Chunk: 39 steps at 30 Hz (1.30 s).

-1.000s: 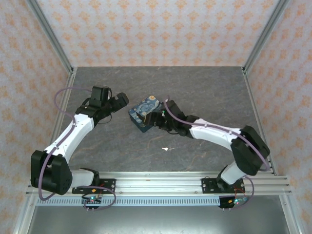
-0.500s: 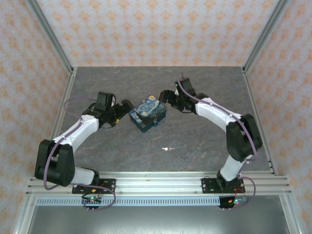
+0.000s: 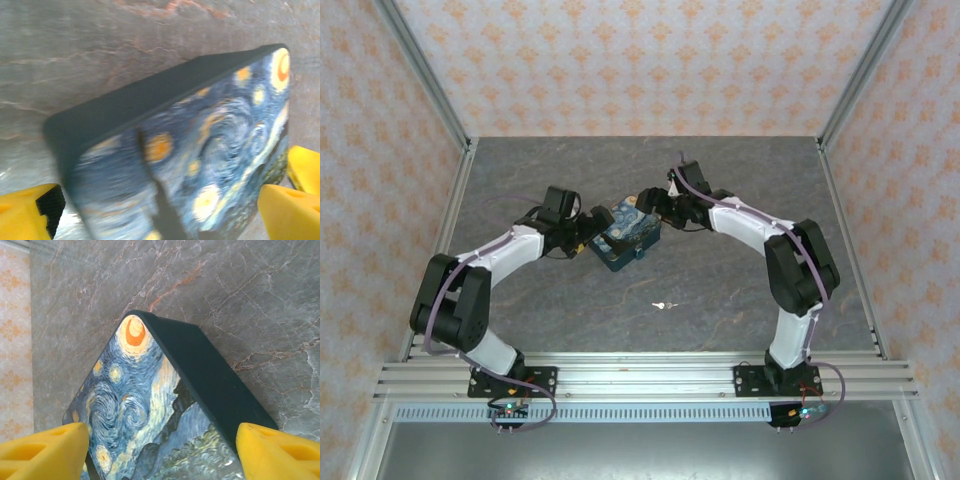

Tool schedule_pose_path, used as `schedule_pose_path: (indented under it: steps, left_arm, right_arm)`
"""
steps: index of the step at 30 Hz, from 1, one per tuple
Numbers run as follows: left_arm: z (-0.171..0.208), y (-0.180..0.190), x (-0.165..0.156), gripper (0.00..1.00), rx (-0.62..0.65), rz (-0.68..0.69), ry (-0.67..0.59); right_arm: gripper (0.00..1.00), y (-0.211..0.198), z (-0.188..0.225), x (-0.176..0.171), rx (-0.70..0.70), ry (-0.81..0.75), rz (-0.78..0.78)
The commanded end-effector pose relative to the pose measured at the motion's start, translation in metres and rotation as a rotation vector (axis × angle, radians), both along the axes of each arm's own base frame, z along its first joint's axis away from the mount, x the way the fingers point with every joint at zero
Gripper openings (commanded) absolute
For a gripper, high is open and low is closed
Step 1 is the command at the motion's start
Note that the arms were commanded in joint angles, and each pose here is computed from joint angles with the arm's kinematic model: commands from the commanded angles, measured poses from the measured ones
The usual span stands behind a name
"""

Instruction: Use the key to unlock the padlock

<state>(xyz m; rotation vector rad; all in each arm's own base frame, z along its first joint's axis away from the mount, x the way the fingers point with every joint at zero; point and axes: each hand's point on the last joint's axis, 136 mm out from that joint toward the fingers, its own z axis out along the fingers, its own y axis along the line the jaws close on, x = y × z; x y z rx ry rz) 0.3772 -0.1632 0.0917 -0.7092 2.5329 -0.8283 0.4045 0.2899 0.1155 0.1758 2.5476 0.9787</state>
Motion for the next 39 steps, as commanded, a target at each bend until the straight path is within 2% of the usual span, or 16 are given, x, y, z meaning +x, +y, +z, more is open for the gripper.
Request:
schedule_pose_path:
  steps: [1,9,13,19,23,30,39]
  left_arm:
    - [0.02,-0.025,0.021,1.0,-0.048,-0.05,-0.064]
    - [0.023,-0.06,0.047,1.0,-0.056,-0.115,-0.077]
    - [0.025,-0.075,0.058,1.0,-0.064,-0.138,-0.085]
    - [0.039,-0.044,0.061,1.0,-0.005,-0.133,-0.153]
    - [0.051,-0.021,0.047,1.0,-0.067,-0.156,-0.208]
    - [0.06,-0.024,0.007,1.0,-0.141,-0.264,-0.262]
    - [0.052,-0.022,-0.02,1.0,-0.181,-0.242,-0.254]
  right_arm:
    - [0.78,0.001,0.01,-0.017,0.05,-0.006,0.014]
    - [0.78,-0.023,0.008,-0.047,0.088,-0.015,-0.047]
    - [0.78,-0.039,0.005,-0.05,0.08,-0.032,-0.114]
    - [0.79,-0.076,0.009,-0.047,0.058,-0.053,-0.234]
    - [0.8,-0.094,0.011,-0.054,0.049,-0.063,-0.269]
    - [0.77,-0.091,0.002,-0.082,0.072,0.013,-0.219]
    - [0.73,-0.042,-0.002,-0.116,0.098,0.053,-0.115]
